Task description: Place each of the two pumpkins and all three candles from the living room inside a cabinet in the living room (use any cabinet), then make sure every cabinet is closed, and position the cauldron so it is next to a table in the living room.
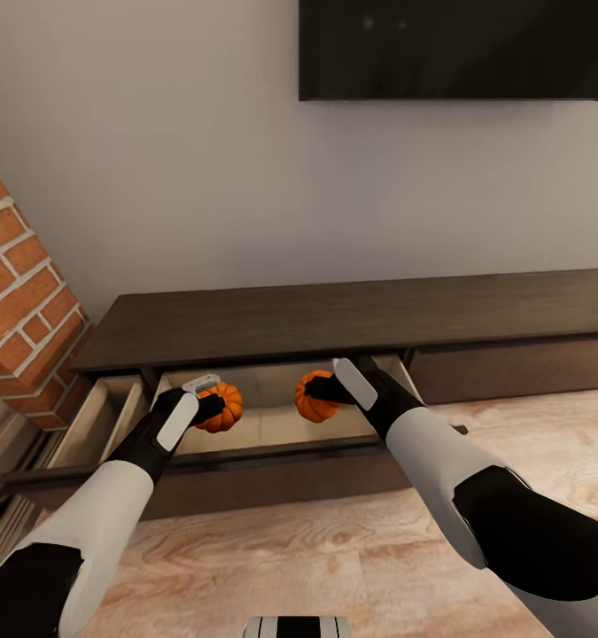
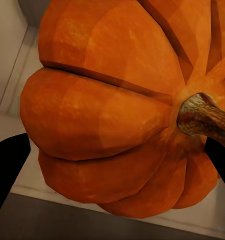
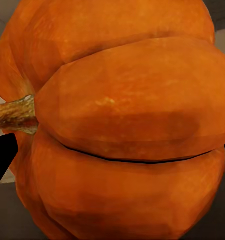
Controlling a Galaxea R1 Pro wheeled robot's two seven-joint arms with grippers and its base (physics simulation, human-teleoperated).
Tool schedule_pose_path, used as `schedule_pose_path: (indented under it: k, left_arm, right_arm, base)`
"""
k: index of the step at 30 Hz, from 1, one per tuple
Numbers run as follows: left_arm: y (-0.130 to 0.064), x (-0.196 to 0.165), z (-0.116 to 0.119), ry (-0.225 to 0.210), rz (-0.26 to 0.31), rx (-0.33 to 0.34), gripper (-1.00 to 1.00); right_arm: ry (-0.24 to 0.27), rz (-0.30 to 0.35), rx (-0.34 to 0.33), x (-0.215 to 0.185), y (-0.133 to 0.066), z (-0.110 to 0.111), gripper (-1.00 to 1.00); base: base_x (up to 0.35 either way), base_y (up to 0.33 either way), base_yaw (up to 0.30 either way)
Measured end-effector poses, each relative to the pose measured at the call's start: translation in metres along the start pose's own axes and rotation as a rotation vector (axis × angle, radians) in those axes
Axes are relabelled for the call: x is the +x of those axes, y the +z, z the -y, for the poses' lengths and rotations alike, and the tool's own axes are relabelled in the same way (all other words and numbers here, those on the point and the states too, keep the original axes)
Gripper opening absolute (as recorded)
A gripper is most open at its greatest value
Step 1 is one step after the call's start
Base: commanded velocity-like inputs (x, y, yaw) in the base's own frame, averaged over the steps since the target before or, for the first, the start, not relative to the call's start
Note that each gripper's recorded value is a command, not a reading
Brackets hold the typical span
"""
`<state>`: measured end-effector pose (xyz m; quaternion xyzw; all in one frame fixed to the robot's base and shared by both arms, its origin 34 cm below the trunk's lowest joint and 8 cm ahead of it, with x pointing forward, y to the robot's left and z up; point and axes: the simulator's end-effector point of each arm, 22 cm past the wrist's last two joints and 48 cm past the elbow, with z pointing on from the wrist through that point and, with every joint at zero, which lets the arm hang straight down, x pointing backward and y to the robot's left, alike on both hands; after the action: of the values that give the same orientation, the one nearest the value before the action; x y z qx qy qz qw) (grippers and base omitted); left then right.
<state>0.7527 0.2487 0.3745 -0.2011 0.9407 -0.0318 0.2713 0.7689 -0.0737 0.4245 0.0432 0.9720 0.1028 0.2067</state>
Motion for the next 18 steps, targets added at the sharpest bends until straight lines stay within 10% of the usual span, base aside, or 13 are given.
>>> schedule_pose_path:
  k: [18]
  left_arm:
    - [0.017,0.015,-0.006,0.001,-0.030,-0.015,-1.00]
  right_arm:
    - [0.007,-0.033,0.004,0.012,0.020,0.005,-1.00]
  base:
    - [0.025,0.000,0.000]
